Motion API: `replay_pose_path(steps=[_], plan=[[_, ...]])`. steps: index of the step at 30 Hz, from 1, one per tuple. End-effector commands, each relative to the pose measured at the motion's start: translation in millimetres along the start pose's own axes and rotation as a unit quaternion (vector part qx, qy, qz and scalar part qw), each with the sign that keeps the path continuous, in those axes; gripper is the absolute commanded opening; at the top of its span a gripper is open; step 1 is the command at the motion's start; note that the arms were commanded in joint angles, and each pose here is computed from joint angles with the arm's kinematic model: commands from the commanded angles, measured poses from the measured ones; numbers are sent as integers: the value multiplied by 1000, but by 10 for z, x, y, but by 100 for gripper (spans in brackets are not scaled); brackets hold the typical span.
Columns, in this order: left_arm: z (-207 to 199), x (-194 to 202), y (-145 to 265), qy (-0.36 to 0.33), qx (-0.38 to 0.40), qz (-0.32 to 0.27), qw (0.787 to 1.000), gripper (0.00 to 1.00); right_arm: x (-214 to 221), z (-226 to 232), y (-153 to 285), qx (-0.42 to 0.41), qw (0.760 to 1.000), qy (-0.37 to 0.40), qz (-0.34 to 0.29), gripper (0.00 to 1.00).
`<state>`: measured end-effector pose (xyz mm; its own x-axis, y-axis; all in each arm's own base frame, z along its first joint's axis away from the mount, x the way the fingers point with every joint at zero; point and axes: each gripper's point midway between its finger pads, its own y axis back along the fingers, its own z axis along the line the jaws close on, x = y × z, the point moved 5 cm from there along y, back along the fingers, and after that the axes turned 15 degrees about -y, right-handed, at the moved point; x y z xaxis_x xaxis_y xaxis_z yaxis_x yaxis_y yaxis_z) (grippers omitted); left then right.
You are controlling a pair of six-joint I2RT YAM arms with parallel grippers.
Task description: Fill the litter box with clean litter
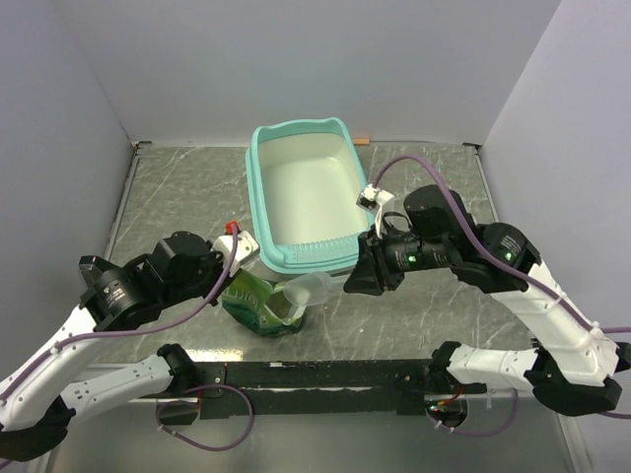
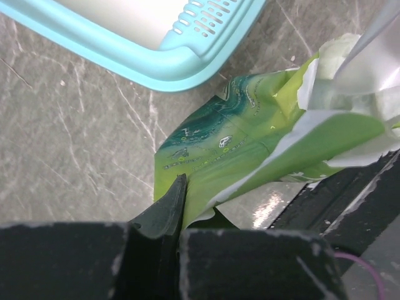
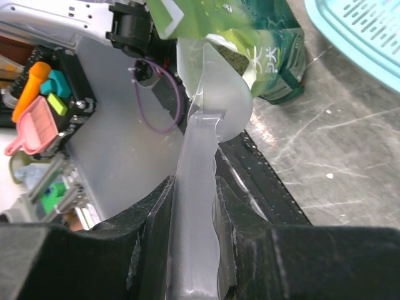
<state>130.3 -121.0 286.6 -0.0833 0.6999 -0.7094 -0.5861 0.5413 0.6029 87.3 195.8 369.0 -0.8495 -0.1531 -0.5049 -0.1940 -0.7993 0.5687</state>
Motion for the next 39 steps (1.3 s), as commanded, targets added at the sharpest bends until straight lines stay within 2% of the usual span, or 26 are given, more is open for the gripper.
replay_pose_path(steps=[1,10,16,22,28,34,39], plan=[[5,-204,67,69,-28,-41,996,1,-131,158,-4,-18,1000,-23,-1,0],[113,-363,219,140,-79,-78,984,1,-135,123,-292,11,998,-52,25,0],[38,-430,344,185,-50,-117,974,1,-196,79,-564,44,996,-64,32,0],[-61,-558,403,234,-10,-168,958,1,-285,-132,-884,127,988,-67,62,0],[-59,-503,414,226,-18,-176,958,1,-378,-280,-998,195,976,-57,76,0],[-152,-283,304,209,-17,-169,963,1,-308,-285,-1193,182,973,-64,125,0],[-186,-294,283,168,-6,-203,965,1,-186,-289,-1279,161,968,-68,179,0]])
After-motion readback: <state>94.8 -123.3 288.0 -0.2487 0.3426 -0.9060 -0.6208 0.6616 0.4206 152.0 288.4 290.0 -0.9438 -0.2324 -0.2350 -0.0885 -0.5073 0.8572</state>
